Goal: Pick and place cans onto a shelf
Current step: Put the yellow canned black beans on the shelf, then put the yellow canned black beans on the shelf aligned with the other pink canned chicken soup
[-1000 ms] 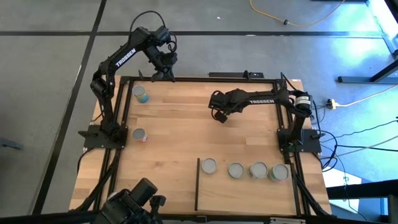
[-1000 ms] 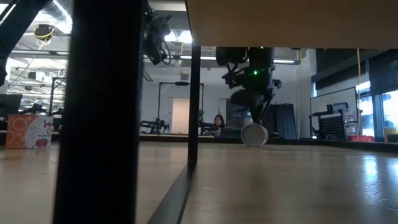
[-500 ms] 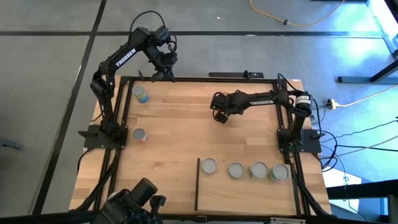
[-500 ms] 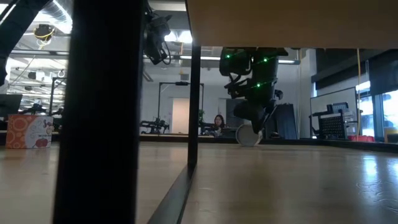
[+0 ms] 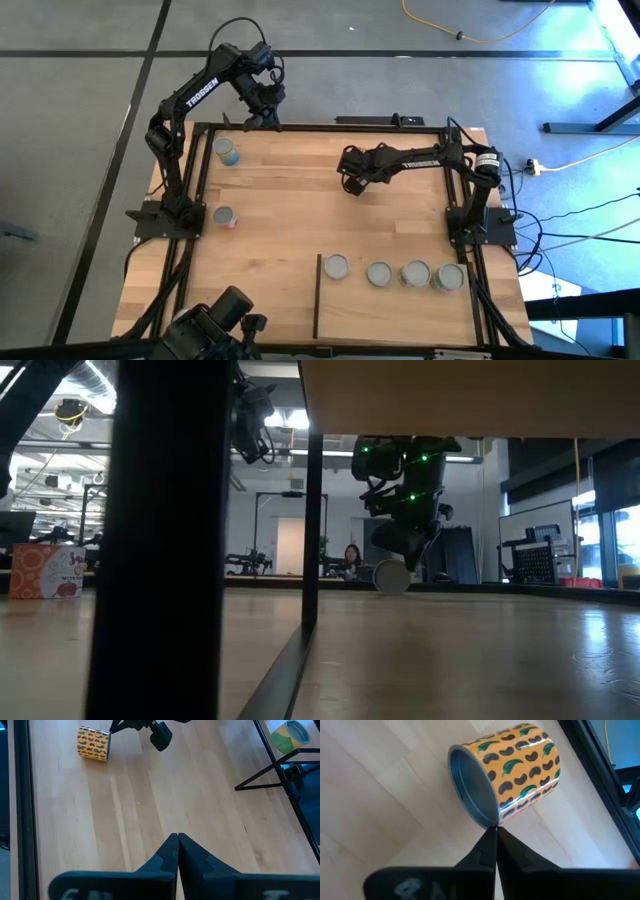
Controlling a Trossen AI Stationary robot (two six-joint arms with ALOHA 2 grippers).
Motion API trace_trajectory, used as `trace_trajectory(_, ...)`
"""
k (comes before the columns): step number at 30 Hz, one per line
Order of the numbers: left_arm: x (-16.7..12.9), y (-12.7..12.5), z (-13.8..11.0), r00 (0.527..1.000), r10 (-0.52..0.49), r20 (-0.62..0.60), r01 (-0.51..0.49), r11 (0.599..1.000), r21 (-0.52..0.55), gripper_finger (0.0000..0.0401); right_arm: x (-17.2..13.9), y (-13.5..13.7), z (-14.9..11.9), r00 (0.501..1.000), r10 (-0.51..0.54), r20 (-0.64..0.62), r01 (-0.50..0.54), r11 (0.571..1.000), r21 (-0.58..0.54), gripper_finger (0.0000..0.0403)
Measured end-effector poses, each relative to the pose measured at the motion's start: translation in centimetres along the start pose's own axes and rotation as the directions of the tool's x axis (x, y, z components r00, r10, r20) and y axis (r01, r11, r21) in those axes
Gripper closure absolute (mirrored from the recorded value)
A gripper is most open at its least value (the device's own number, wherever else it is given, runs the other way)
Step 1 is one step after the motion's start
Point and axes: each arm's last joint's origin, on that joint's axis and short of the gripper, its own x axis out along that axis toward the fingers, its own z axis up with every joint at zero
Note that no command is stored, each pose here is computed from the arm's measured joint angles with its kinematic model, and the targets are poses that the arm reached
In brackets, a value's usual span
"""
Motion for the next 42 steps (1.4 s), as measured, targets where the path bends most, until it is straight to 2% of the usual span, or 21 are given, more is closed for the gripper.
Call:
trace_trajectory(13,0.0,0.0,0.0,1.000,-0.001,0.001,0.001,1.000,0.000,0.0401,-0.2,-0.2,-0.1,0.999,-0.012,-0.031,0.011,0.999,-0.052,0.0401)
trace_trajectory(22,0.0,0.0,0.0,1.000,-0.001,0.001,0.001,1.000,0.001,0.0401,-2.4,-0.5,1.9,1.000,0.004,-0.005,-0.004,0.994,-0.113,0.0401)
trace_trajectory(28,0.0,0.0,0.0,1.000,-0.001,0.001,0.001,1.000,0.001,0.0401,-3.1,-0.4,2.6,0.997,0.081,-0.002,-0.081,0.992,-0.102,0.0369)
trace_trajectory(32,0.0,0.0,0.0,1.000,-0.001,0.001,0.001,1.000,0.003,0.0401,-3.3,0.0,2.6,0.992,0.123,-0.010,-0.123,0.980,-0.158,0.0337)
trace_trajectory(37,0.0,0.0,0.0,1.000,-0.001,0.001,0.001,1.000,0.003,0.0401,-3.5,0.1,2.7,0.998,0.036,0.044,-0.028,0.984,-0.179,0.0305)
trace_trajectory(40,0.0,0.0,0.0,1.000,-0.001,0.001,0.001,1.000,0.004,0.0401,-3.4,0.0,2.9,0.998,0.028,0.058,-0.018,0.984,-0.176,0.0298)
trace_trajectory(42,0.0,0.0,0.0,1.000,-0.001,0.001,0.001,1.000,0.004,0.0401,-3.2,0.2,3.1,0.997,0.031,0.075,-0.014,0.977,-0.213,0.0297)
